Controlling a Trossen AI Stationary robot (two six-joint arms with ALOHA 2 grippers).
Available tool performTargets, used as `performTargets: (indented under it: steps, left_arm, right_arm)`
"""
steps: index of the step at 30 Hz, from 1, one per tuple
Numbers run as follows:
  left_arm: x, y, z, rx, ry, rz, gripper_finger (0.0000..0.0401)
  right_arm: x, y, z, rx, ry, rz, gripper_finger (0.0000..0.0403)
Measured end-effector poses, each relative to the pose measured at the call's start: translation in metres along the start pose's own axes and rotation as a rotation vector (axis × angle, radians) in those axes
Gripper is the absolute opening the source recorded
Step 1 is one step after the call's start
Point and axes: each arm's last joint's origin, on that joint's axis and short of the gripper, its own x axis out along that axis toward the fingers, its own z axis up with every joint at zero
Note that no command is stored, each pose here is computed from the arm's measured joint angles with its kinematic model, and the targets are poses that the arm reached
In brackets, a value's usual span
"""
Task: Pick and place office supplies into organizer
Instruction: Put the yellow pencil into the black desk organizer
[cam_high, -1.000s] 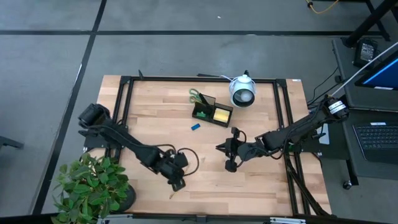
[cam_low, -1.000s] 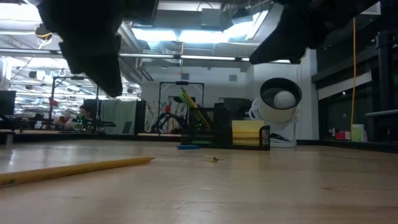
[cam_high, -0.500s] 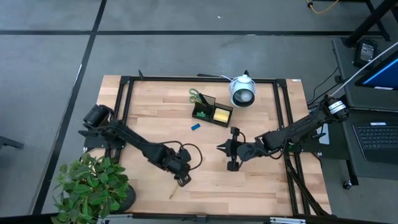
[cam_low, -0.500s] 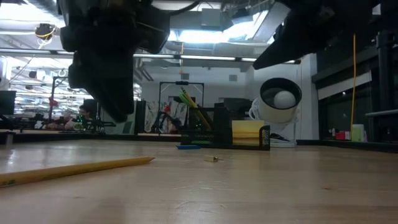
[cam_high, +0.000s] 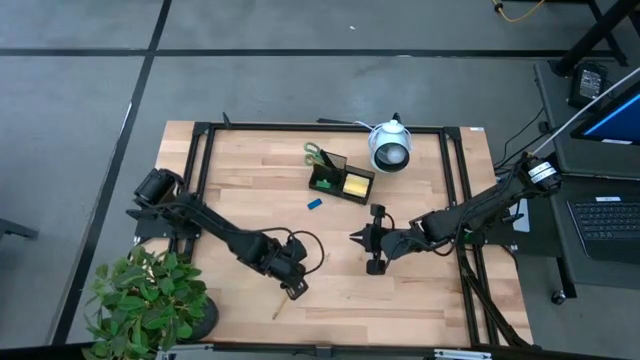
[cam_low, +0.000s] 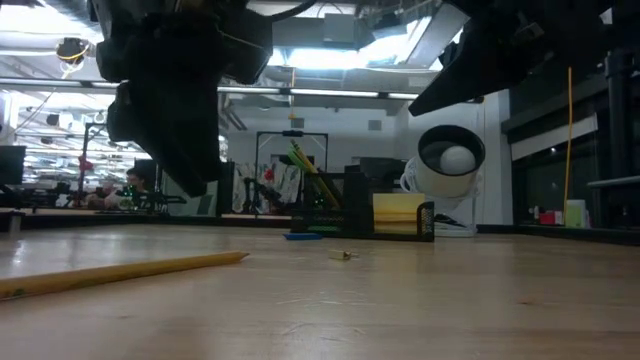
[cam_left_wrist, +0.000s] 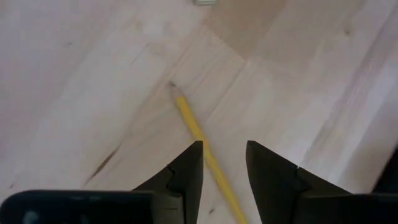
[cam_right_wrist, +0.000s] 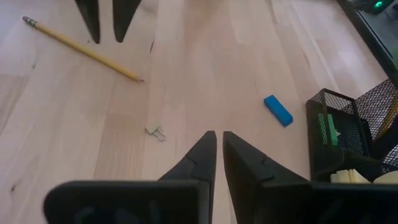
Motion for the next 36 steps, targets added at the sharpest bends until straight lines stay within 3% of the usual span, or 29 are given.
performTargets:
  steps: [8, 13, 16, 19, 28, 36]
  left_arm:
    - [-0.001, -0.012, 0.003, 0.01, -0.016, -0.046, 0.0108]
    - [0.005, -0.027, 0.009, 0.086, 0.027, -0.007, 0.0106]
    - [0.009, -0.029, 0.009, 0.128, 0.089, 0.095, 0.0106]
    - [0.01, -0.026, 0.01, 0.086, 0.128, 0.175, 0.0106]
    - [0.012, -0.028, 0.012, 0.024, 0.078, 0.179, 0.0109]
    - [0.035, -0.025, 0.007, 0.023, 0.089, 0.223, 0.0109]
  right_arm:
    - [0.0, 0.0, 0.0, 0.0, 0.001, -0.002, 0.0035]
    - [0.0, 0.0, 0.0, 0.001, 0.003, -0.003, 0.0035]
    - [0.0, 0.0, 0.0, 0.012, 0.003, -0.002, 0.0035]
    - [0.0, 0.0, 0.0, 0.031, 0.002, -0.002, 0.0035]
    - [0.0, 0.0, 0.001, 0.038, -0.007, 0.0, 0.0035]
    - [0.0, 0.0, 0.001, 0.039, -0.011, 0.001, 0.0035]
